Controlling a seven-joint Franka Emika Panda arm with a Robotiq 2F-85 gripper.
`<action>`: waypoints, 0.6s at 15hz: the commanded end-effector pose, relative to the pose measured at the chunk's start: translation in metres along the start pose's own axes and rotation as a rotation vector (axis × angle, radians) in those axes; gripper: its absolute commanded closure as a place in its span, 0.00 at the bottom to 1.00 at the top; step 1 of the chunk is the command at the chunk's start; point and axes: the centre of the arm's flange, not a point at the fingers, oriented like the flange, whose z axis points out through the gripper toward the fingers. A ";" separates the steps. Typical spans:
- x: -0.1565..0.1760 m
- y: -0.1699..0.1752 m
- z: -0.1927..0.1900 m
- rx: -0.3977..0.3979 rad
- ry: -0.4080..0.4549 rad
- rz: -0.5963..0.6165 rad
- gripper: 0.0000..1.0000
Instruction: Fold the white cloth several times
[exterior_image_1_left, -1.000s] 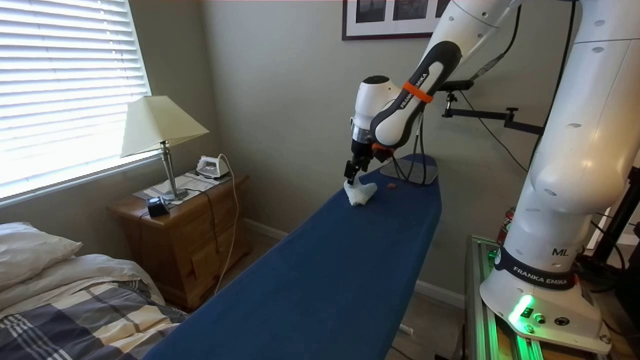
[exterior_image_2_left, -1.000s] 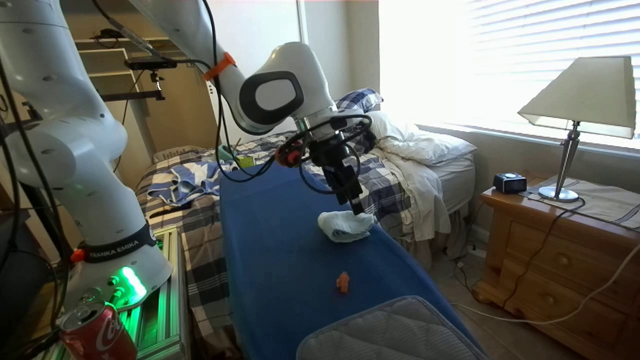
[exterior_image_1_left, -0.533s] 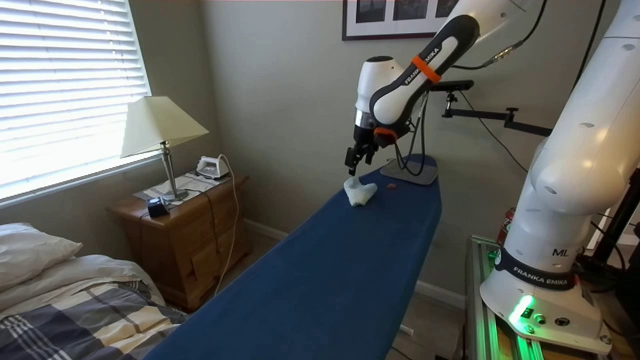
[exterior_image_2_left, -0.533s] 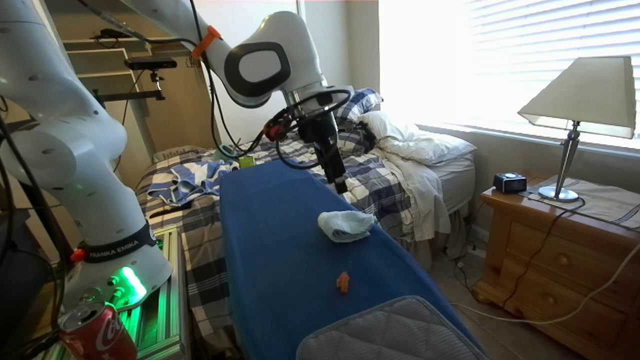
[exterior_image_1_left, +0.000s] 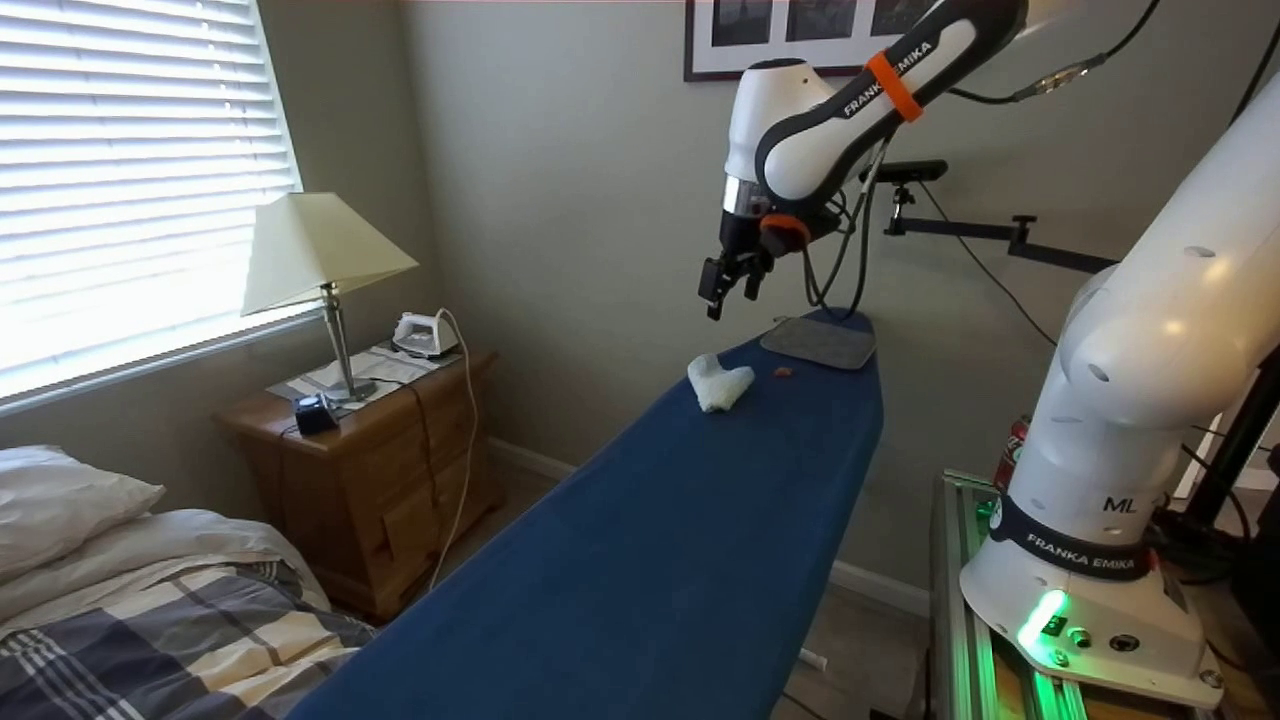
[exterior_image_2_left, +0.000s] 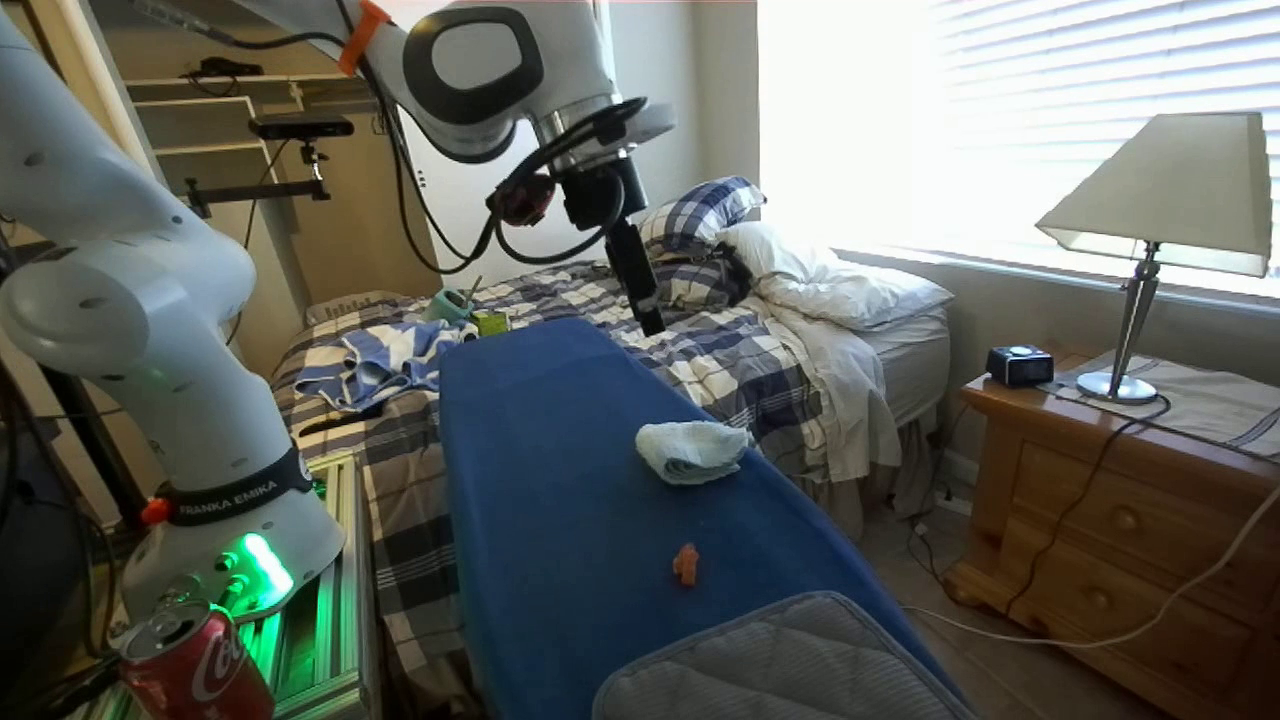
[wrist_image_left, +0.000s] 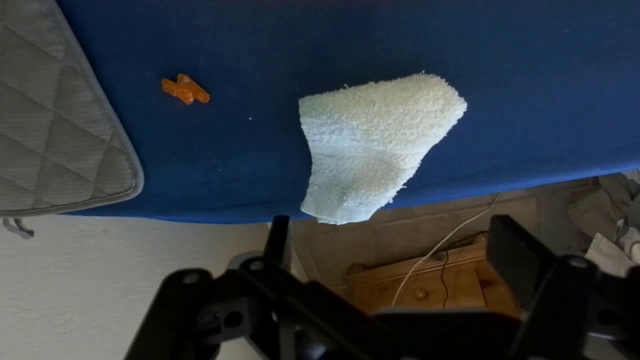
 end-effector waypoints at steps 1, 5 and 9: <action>-0.020 0.003 -0.023 -0.018 0.004 0.055 0.00; -0.012 0.003 -0.020 -0.016 0.000 0.049 0.00; -0.014 0.004 -0.024 -0.018 0.003 0.056 0.00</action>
